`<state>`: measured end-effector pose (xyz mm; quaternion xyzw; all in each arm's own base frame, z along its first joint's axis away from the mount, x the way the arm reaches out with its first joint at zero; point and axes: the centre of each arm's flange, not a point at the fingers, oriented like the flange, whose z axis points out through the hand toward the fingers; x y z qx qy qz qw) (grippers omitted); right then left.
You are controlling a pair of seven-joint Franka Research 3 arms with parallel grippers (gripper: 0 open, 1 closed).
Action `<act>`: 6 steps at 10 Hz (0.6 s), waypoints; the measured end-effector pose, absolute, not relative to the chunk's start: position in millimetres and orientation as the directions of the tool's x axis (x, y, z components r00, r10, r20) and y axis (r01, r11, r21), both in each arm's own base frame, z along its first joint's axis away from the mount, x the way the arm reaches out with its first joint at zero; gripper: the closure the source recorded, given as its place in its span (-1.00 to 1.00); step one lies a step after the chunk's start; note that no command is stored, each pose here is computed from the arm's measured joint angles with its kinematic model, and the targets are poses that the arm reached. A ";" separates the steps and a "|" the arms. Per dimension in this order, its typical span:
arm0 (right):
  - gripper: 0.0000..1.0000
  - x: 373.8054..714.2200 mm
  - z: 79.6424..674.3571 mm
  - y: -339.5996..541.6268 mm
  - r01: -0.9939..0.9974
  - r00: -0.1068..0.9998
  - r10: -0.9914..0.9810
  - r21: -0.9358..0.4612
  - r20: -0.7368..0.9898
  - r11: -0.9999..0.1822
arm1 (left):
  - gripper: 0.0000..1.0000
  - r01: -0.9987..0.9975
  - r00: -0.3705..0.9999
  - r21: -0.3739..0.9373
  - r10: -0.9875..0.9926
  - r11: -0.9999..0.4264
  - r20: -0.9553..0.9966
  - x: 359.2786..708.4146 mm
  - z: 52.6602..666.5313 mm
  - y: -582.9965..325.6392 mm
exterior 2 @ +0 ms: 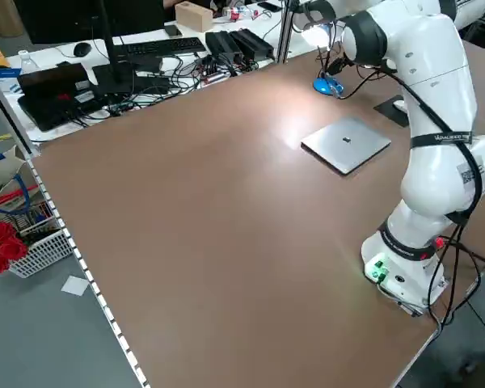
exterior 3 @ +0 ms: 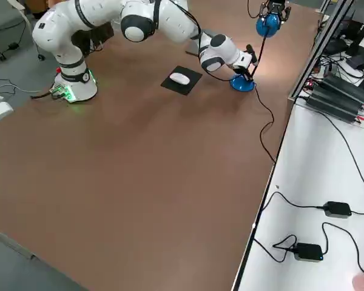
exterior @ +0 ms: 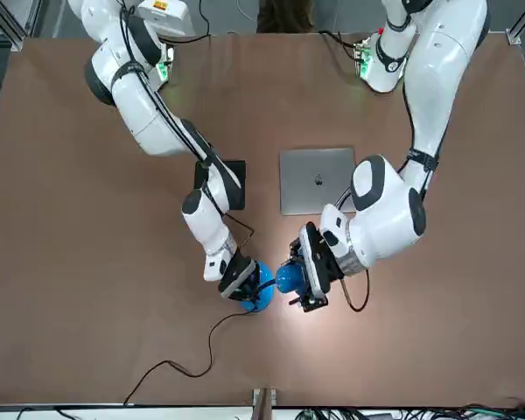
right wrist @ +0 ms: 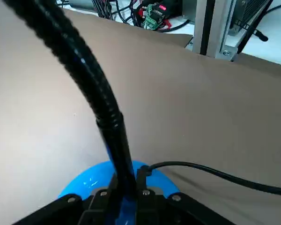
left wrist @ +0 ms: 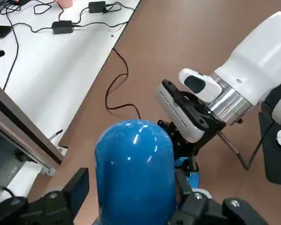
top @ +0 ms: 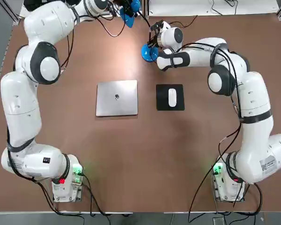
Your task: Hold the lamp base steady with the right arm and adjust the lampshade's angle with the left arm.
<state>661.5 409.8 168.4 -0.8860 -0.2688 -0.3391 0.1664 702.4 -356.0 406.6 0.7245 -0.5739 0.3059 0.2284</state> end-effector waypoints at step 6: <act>0.69 661.4 168.4 409.8 0.589 0.625 0.364 -0.112 0.691 -0.800 | -0.37 -0.971 0.169 0.004 -0.675 -0.239 0.718 699.5 405.4 -362.0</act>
